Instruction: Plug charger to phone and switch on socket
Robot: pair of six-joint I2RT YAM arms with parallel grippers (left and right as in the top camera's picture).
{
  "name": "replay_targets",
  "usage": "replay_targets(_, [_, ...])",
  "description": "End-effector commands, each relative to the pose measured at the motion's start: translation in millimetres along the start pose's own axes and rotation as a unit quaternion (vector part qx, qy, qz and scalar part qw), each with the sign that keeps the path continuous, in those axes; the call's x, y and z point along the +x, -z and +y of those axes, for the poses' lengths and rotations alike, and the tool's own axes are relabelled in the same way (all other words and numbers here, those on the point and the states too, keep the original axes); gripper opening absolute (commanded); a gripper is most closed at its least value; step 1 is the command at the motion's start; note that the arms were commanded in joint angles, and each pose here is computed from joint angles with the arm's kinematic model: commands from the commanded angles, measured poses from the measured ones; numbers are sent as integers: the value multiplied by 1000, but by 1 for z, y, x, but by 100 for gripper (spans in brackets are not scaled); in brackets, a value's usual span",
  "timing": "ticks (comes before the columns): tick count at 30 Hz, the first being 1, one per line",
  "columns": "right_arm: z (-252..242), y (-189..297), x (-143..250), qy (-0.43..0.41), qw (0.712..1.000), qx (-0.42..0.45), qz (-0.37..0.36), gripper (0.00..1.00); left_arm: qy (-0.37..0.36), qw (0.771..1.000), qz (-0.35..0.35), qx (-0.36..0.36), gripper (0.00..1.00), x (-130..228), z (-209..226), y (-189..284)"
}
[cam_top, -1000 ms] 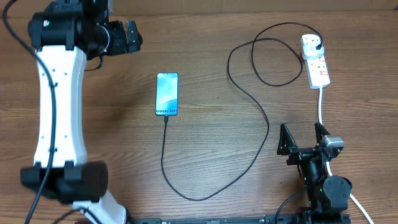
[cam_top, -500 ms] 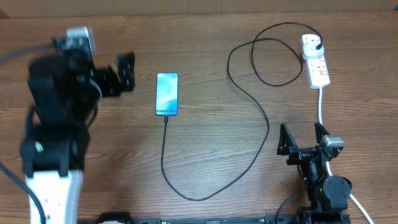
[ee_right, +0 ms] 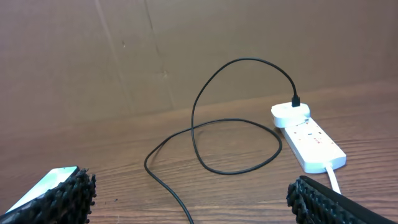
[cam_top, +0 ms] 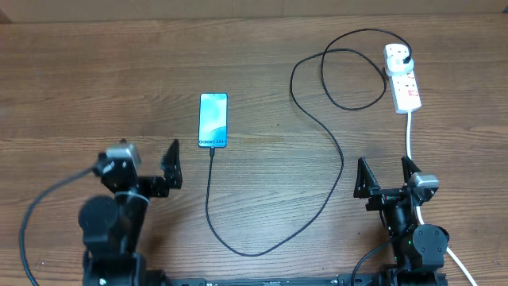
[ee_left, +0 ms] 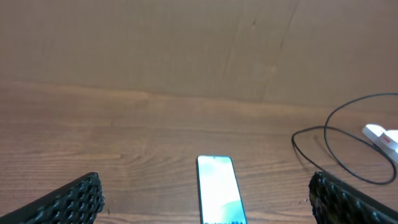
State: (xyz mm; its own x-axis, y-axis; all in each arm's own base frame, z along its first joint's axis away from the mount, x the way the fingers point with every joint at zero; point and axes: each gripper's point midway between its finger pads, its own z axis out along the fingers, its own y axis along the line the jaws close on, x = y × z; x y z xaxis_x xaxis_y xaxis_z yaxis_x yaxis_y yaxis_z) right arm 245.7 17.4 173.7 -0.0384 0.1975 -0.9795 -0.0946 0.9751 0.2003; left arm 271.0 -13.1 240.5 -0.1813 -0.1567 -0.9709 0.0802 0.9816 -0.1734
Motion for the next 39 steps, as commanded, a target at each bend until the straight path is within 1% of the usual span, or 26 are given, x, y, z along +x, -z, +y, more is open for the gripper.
replay_targets(1, [1, 0, 2, 1, 1000, -2, -1, 100, -15, 1000, -22, 5, 100, 17, 1, 6])
replay_targets(9, [1, 0, 2, 1, 1000, -3, -1, 100, -57, 995, -79, 12, 100, 38, 2, 14])
replay_targets(19, [1, 0, 2, 1, 1000, -2, -1, 100, -110, 989, -94, 9, 100, 63, 6, 14])
replay_targets(24, [1, 0, 2, 1, 1000, -2, -1, 100, -122, 988, -90, 9, 100, 66, 6, 14])
replay_targets(26, [1, 0, 2, 1, 1000, -2, -1, 100, -120, 990, -77, 8, 100, 72, 7, 13])
replay_targets(28, [1, 0, 2, 1, 1000, -3, -1, 100, -115, 992, -50, 6, 100, 85, 10, 12])
replay_targets(39, [1, 0, 2, 1, 1000, -3, -1, 100, -115, 992, -53, 5, 100, 83, 10, 12])
